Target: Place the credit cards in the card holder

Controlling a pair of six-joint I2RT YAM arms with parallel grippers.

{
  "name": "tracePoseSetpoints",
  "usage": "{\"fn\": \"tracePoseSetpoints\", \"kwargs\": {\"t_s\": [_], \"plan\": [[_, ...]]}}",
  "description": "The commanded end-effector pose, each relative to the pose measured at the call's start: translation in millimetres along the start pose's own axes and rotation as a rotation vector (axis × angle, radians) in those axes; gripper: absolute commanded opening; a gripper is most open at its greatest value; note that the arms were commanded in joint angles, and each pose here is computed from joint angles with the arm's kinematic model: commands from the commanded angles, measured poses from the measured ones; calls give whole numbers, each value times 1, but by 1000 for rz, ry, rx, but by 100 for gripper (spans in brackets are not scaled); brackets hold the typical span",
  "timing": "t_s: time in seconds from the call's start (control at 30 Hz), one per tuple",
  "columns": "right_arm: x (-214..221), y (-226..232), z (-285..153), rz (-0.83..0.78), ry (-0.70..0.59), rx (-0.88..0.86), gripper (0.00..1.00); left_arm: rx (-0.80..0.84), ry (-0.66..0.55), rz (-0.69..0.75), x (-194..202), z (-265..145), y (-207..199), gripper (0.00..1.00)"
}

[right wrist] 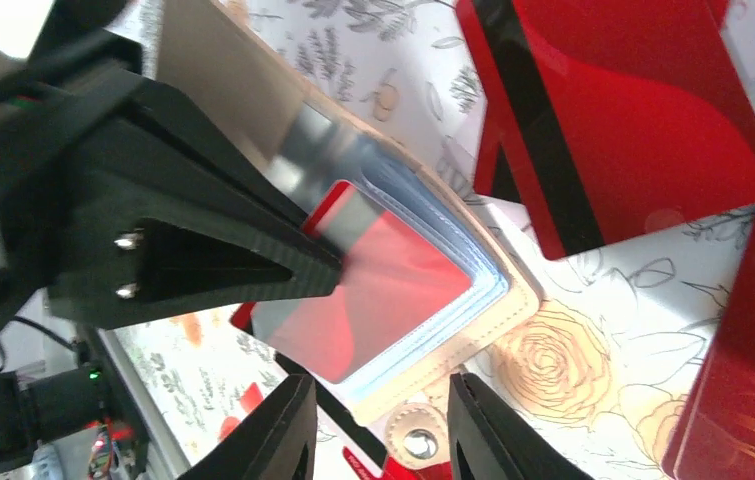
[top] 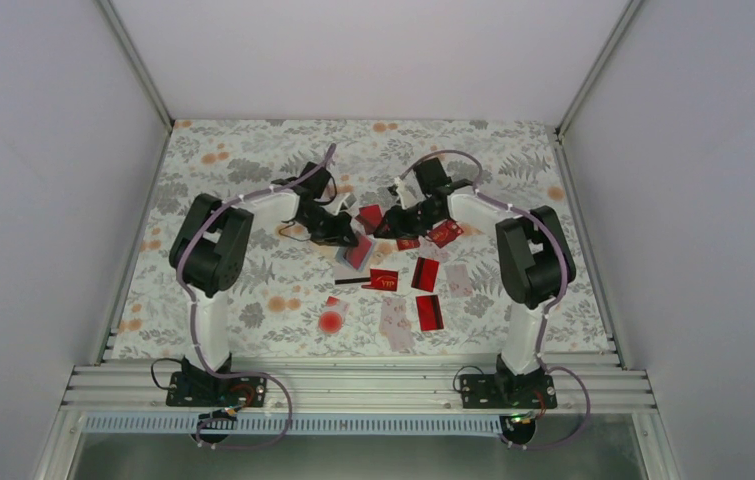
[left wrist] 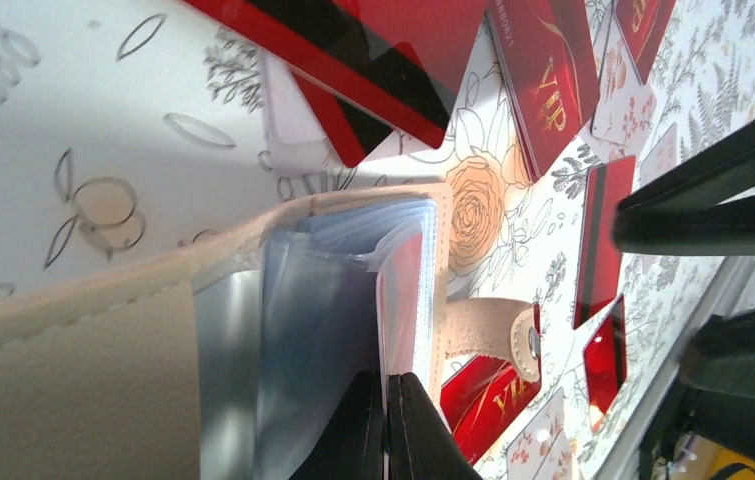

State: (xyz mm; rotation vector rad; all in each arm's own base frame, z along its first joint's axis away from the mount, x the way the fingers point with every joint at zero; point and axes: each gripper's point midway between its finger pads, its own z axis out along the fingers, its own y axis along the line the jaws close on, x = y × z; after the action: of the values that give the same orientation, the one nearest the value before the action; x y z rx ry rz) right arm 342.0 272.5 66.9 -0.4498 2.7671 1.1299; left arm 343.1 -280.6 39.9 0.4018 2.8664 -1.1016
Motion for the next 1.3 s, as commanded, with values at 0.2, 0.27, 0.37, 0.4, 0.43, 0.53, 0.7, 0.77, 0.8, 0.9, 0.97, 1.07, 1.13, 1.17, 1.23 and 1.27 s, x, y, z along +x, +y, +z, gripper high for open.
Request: {"fn": "tracePoseSetpoints", "kwargs": {"t_s": [0.2, 0.27, 0.37, 0.4, 0.43, 0.53, 0.7, 0.77, 0.8, 0.9, 0.97, 1.07, 1.13, 1.17, 1.23, 1.27], "plan": [[-18, 62, -20, 9, -42, -305, 45, 135, -106, -139, 9, -21, 10, 2], [-22, 66, -20, 15, -42, -337, 50, 178, -124, -152, 8, -26, 9, 2], [-27, 67, -16, 28, -35, -356, 56, 235, -143, -162, 4, -32, 5, 3], [-28, 66, -15, 32, -31, -364, 57, 250, -151, -161, 2, -34, 4, 2], [-29, 66, -13, 35, -26, -367, 59, 257, -156, -162, 0, -35, 5, 2], [-28, 62, -5, 49, -10, -369, 62, 278, -174, -165, -4, -42, 7, 2], [-27, 64, 8, 57, 18, -382, 63, 335, -202, -160, -10, -55, 8, 2], [-28, 65, 13, 58, 28, -386, 64, 363, -202, -153, -11, -58, 7, 2], [-29, 65, 14, 60, 29, -387, 64, 375, -199, -151, -11, -59, 6, 2], [-30, 63, 18, 63, 31, -396, 64, 417, -198, -140, -13, -63, 3, 2], [-30, 62, 21, 64, 38, -413, 64, 446, -189, -128, -14, -65, 0, 2], [-29, 60, 27, 63, 50, -436, 64, 473, -170, -107, -15, -68, -5, 2], [-29, 60, 30, 61, 55, -453, 63, 489, -162, -94, -16, -69, -8, 2], [-29, 60, 32, 63, 58, -456, 63, 495, -158, -93, -16, -69, -9, 2], [-28, 58, 34, 63, 60, -458, 60, 494, -158, -86, -19, -71, -9, 2], [-28, 58, 35, 65, 61, -461, 59, 498, -157, -82, -19, -72, -10, 2]]}}
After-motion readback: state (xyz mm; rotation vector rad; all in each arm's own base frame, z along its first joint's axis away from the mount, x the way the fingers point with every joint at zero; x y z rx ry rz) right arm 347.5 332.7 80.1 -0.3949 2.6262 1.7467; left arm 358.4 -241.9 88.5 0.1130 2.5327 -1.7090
